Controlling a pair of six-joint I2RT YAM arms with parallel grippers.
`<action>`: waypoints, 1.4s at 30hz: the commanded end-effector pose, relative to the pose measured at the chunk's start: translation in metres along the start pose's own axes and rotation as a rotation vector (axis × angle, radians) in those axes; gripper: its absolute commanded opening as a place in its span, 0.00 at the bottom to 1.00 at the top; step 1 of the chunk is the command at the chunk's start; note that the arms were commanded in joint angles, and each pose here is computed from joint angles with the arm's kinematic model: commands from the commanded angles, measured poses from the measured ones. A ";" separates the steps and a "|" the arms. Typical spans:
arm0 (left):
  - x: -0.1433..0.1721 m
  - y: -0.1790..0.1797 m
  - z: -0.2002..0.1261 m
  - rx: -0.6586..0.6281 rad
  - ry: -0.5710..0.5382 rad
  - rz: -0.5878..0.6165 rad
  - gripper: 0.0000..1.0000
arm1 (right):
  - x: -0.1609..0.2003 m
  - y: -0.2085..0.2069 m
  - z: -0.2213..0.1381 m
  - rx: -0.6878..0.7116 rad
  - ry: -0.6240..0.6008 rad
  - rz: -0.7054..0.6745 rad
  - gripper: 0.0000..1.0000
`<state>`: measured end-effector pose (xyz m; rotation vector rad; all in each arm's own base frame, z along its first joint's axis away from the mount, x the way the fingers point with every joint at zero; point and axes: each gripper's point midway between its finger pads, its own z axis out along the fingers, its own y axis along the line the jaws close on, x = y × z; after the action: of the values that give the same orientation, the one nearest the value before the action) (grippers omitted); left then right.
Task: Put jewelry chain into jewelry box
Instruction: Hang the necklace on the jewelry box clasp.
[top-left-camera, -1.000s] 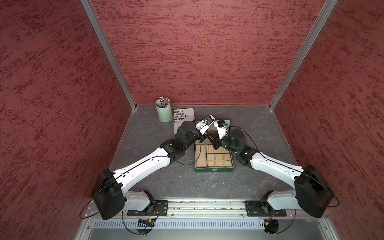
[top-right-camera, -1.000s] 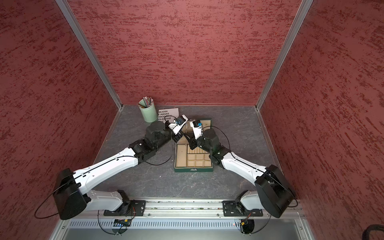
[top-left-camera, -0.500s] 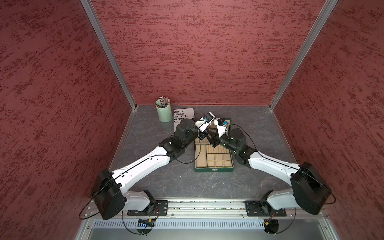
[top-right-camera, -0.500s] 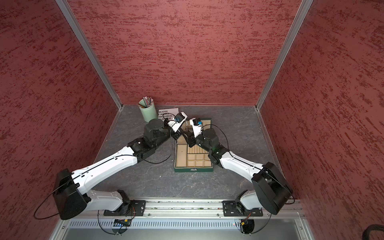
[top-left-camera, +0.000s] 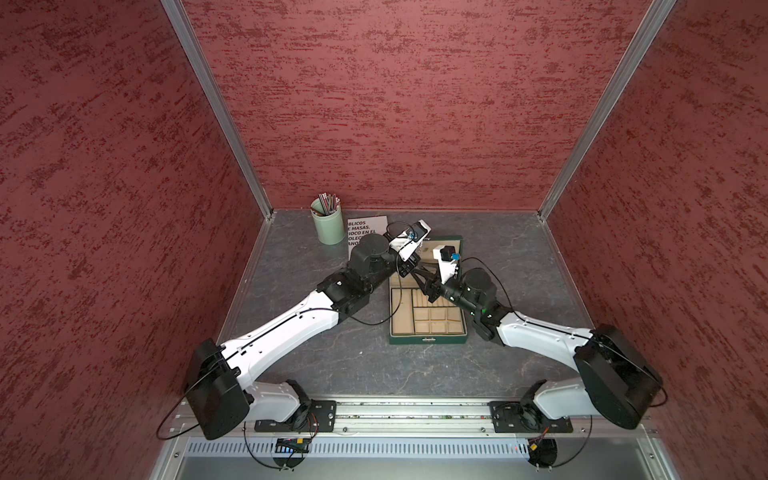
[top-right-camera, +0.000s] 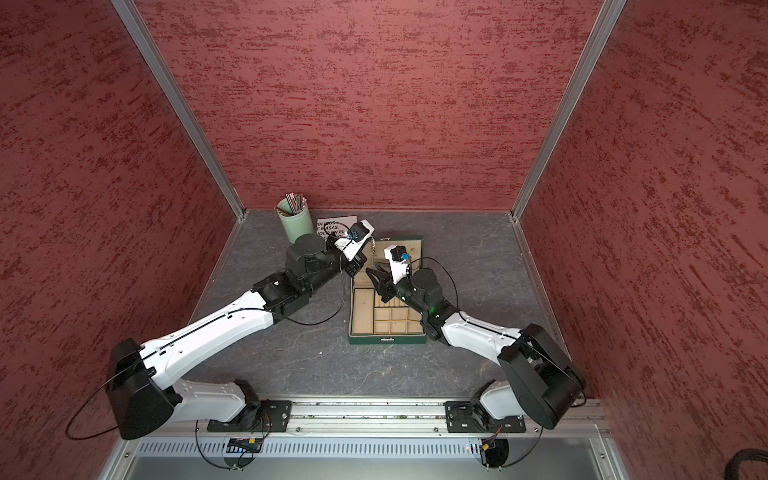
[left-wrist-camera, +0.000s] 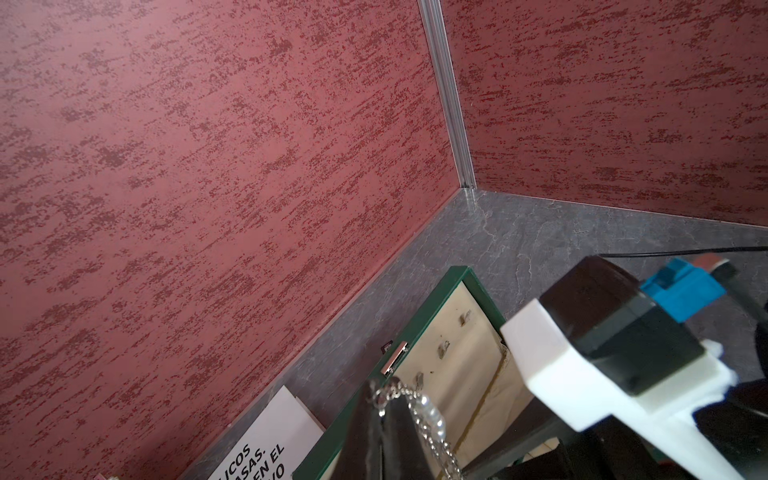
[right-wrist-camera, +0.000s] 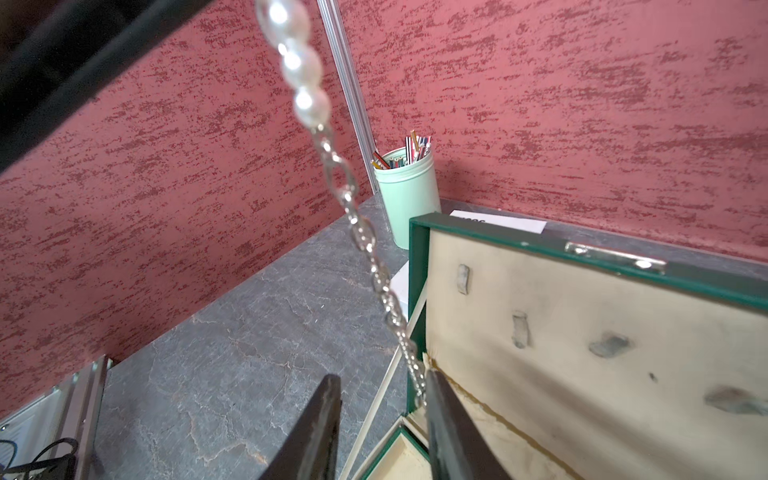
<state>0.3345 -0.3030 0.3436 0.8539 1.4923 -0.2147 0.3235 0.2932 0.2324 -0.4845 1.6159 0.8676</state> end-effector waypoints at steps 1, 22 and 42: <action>-0.008 0.003 0.002 0.001 -0.006 0.004 0.00 | -0.015 0.001 -0.002 0.010 -0.075 -0.023 0.37; -0.013 0.001 -0.001 0.005 -0.014 0.011 0.00 | -0.020 -0.006 0.002 0.048 -0.095 -0.023 0.15; -0.003 0.006 -0.003 -0.020 0.003 -0.022 0.00 | -0.020 -0.016 0.006 0.108 -0.075 -0.029 0.00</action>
<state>0.3339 -0.3027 0.3413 0.8711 1.5092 -0.2058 0.3361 0.2877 0.2357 -0.4256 1.5859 0.8098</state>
